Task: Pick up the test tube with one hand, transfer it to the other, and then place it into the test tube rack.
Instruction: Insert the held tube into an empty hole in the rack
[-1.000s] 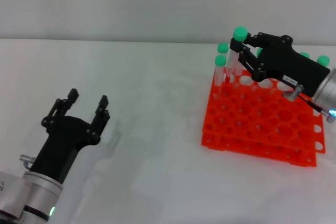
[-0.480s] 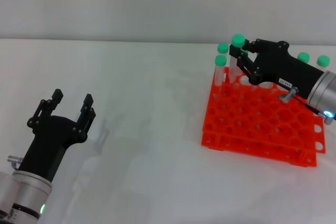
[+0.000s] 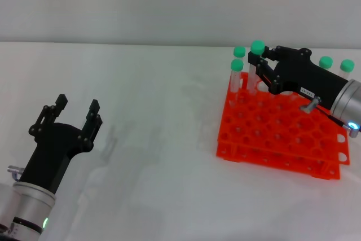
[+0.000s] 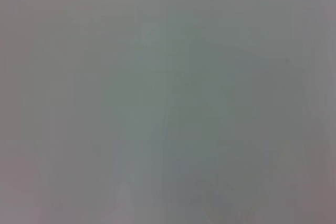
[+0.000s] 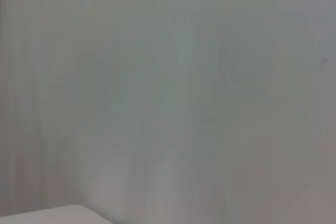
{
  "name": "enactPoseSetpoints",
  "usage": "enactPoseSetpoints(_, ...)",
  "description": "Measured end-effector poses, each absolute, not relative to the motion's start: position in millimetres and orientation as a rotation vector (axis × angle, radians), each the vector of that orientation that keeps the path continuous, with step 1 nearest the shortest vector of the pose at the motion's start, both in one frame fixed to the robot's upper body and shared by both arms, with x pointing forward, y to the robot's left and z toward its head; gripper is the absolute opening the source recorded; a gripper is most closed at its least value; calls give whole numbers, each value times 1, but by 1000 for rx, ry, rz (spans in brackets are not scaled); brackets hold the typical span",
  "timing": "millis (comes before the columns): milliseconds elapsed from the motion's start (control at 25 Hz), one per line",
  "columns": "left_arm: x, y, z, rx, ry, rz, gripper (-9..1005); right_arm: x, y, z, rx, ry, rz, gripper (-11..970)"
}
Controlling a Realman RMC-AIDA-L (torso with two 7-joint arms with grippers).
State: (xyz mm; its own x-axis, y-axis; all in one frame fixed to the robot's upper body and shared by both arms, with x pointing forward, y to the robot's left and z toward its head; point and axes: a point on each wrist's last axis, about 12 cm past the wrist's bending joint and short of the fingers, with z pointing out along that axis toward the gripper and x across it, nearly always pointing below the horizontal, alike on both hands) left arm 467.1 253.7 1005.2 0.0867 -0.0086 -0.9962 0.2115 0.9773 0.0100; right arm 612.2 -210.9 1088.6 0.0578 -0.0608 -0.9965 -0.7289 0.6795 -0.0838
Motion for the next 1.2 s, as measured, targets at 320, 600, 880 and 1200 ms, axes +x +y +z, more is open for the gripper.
enactPoseSetpoints(320,468,253,1006,167,1475,-167,652,612,-213,1086,-695,1459,566,196)
enactPoseSetpoints(600,468,253,1006,168,1474,-167,652,612,-214,1083,-687,1481,556,196)
enactPoseSetpoints(880,469,253,1006,169,1476,-168,653,615,-214,1081,-684,1504,527,196)
enactPoseSetpoints(1200,470,252,1006,171,1476,-169,653,618,-215,1078,-681,1540,501,196)
